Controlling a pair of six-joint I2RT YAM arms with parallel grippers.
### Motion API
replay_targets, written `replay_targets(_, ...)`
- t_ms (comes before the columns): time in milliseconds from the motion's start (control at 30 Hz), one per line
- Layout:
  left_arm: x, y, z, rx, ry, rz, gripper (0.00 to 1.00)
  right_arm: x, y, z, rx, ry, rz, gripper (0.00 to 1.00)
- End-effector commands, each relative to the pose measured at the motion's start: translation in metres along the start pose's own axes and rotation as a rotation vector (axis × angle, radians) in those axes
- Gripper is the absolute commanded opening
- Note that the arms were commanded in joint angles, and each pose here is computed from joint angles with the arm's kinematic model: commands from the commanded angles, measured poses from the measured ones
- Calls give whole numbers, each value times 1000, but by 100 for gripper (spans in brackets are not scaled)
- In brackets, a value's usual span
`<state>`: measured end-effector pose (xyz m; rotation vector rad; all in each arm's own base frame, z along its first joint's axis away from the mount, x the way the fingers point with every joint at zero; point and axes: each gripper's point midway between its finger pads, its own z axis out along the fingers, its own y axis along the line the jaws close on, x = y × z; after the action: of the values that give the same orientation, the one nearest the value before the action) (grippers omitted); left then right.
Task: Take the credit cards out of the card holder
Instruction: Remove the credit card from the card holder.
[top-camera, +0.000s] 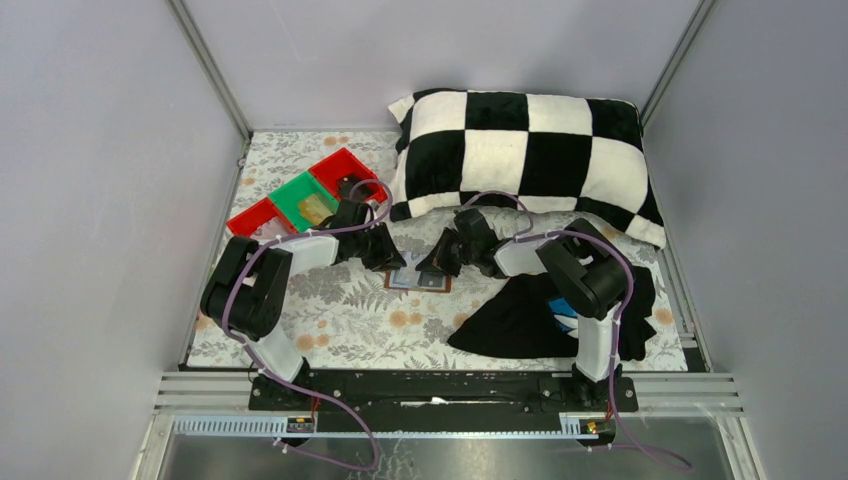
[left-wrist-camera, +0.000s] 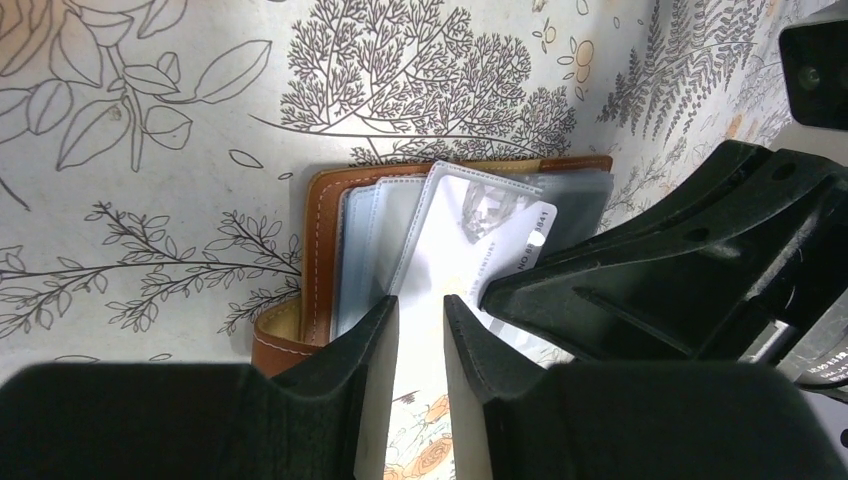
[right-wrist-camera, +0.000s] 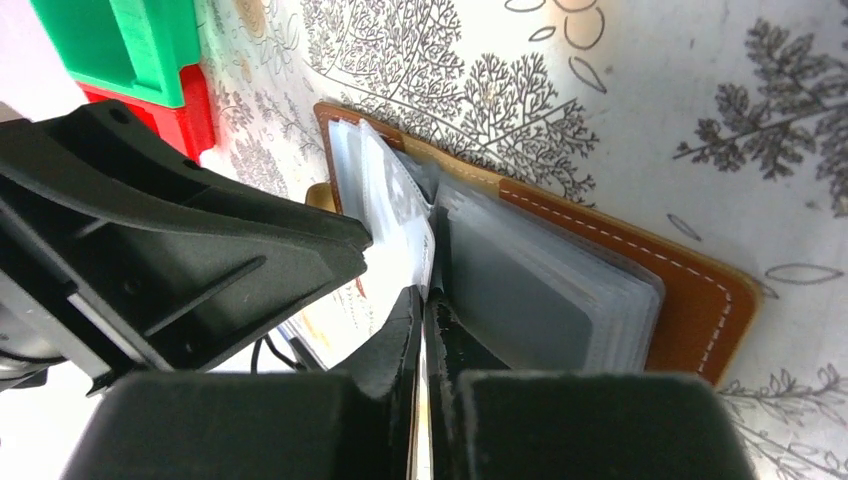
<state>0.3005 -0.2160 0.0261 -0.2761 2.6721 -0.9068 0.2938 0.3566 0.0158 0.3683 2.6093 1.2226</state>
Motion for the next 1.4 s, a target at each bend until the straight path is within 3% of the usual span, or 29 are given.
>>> replay_targets(0, 34, 62, 9, -212, 83, -42, 29, -1, -10, -10, 31, -55, 23, 0)
replay_targets(267, 34, 72, 6, -220, 87, -65, 27, -3, -4, -25, -41, -46, 8, 0)
replay_targets(467, 35, 74, 6, -220, 91, -73, 27, 1, -5, -27, -59, -25, 7, 23)
replay_targets(767, 35, 74, 7, -217, 93, -75, 27, 4, -5, -24, -94, -18, 30, 19)
replay_targets(967, 35, 74, 8, -214, 98, -75, 27, 5, 0, -17, -123, 12, 21, 32)
replay_targets(1033, 35, 74, 8, -211, 99, -74, 27, 4, -1, -15, -120, 15, 19, 28)
replay_targets(1200, 35, 74, 9, -212, 102, -80, 27, 4, -4, -18, -114, 8, 25, 0)
replay_targets(1367, 31, 74, 7, -194, 92, -95, 27, -1, -5, -32, -161, 6, 17, 0)
